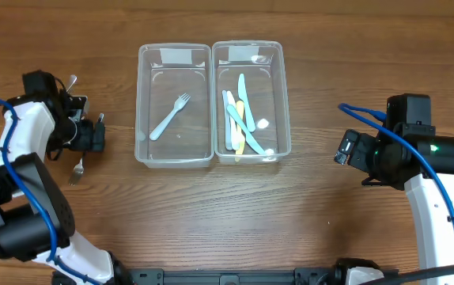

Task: Pack container
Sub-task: 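Move the left gripper to the metal forks on the left and grasp one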

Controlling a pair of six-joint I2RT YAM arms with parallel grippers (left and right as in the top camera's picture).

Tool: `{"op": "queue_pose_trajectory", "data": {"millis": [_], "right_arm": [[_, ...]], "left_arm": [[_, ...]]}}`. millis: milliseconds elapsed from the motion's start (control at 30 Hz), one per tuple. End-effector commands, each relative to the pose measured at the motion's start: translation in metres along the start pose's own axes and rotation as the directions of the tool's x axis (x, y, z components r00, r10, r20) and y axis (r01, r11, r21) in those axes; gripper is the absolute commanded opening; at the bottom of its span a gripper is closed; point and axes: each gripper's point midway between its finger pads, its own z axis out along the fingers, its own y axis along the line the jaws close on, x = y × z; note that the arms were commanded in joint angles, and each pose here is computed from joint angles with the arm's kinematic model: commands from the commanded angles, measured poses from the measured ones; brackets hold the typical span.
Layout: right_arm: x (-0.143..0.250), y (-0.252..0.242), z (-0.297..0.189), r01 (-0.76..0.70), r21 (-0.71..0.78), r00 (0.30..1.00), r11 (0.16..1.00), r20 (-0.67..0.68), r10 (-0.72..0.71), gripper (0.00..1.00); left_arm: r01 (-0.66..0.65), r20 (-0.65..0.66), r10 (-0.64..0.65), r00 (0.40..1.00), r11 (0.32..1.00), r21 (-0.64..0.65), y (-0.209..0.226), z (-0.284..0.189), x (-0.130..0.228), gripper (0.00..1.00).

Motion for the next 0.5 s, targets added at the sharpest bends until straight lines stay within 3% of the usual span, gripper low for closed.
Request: {"op": "queue_pose_trajectory", "data": {"millis": [0, 367, 400, 467], "right_arm": [[-0.002, 0.001, -0.005, 0.001, -0.011, 1.000, 1.000, 0.025, -0.001, 1.00], [-0.002, 0.001, -0.005, 0.001, -0.011, 1.000, 1.000, 0.025, -0.001, 1.00], [-0.001, 0.001, -0.005, 0.002, -0.011, 1.000, 1.000, 0.025, -0.001, 1.00], [-0.002, 0.001, -0.005, 0.001, -0.011, 1.000, 1.000, 0.025, -0.001, 1.00]], "left_arm": [[-0.016, -0.049, 0.018, 0.999, 0.999, 0.030, -0.003, 0.024, 0.006, 1.00], [-0.010, -0.166, 0.016, 0.986, 0.999, 0.038, -0.014, 0.059, 0.021, 0.97], [0.003, -0.169, 0.003, 0.986, 0.999, 0.037, -0.014, 0.059, 0.022, 0.94], [0.009, -0.179, -0.001, 0.984, 0.999, 0.042, -0.015, 0.058, 0.025, 0.78]]}}
